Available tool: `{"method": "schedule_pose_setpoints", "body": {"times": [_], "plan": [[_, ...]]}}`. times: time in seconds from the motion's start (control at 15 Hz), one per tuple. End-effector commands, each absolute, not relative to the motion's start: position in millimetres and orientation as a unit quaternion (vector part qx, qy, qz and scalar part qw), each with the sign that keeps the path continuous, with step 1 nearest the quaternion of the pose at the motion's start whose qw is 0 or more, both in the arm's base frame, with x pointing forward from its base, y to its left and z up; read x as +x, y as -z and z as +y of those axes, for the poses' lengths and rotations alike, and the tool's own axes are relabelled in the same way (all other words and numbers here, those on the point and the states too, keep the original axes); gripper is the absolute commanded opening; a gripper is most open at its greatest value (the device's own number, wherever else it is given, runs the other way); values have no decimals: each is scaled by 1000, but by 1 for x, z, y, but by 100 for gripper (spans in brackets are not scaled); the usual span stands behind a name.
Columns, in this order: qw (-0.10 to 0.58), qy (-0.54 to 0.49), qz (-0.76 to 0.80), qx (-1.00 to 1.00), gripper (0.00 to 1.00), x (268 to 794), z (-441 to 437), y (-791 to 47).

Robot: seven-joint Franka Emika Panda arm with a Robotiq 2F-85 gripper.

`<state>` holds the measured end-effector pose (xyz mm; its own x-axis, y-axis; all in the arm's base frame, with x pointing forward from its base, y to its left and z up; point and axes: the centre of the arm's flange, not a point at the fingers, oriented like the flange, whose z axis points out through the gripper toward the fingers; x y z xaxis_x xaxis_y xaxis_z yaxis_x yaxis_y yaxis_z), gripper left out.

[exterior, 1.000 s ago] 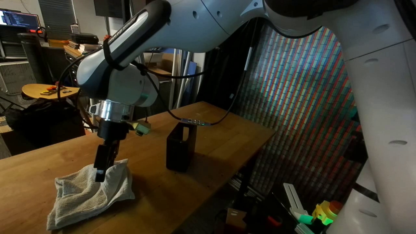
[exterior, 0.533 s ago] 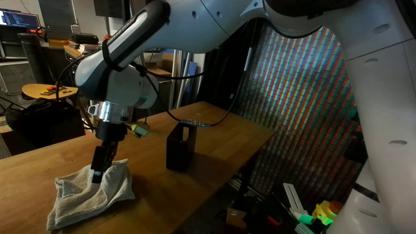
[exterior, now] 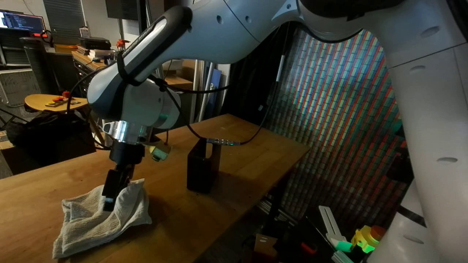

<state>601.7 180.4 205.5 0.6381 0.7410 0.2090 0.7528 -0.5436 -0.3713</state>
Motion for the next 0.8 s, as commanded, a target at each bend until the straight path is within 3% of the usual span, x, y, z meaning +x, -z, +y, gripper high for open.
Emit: {"method": "schedule_pose_setpoints", "body": {"times": [0.0,0.73], "plan": [[222,33,-414,-882,100,585,173,-215],[227,40,-387,-893,100,569,151,-223]]}}
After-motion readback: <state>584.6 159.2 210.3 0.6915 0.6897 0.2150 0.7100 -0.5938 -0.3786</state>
